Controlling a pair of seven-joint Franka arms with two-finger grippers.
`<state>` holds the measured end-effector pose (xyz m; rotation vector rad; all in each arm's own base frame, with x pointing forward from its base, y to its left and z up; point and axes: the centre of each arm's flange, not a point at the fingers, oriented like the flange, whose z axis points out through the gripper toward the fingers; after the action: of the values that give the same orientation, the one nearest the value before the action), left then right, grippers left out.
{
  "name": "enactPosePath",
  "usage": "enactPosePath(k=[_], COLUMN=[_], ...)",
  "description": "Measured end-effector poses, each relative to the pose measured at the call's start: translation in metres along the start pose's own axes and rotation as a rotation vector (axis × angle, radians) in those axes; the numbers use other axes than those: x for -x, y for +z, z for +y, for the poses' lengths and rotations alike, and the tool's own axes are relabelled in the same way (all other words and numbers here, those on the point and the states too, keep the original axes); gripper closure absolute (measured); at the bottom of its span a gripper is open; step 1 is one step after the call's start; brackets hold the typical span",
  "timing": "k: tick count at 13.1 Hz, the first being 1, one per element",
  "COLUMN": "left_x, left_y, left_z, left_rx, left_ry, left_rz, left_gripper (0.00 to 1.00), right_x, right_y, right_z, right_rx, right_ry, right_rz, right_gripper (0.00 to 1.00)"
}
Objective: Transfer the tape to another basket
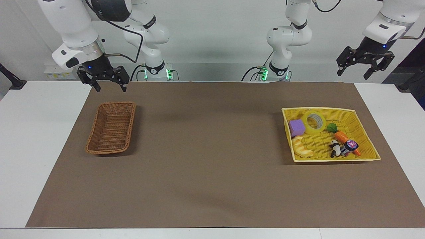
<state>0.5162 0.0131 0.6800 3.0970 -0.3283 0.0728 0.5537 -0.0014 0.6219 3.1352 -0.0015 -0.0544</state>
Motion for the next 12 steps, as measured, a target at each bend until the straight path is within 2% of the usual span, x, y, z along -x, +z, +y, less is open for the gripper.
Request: enactPosePath(k=[12], left_x=[0.0015], left_y=[0.0018], left_z=[0.0001], left_rx=[0.002], left_ry=[-0.006], left_rz=[-0.011], left_gripper=[0.0], right_x=[0.0], right_y=[0.0], right_z=[0.0], right_rx=[0.0], right_ry=[0.0], right_rz=[0.0], right_gripper=[0.0])
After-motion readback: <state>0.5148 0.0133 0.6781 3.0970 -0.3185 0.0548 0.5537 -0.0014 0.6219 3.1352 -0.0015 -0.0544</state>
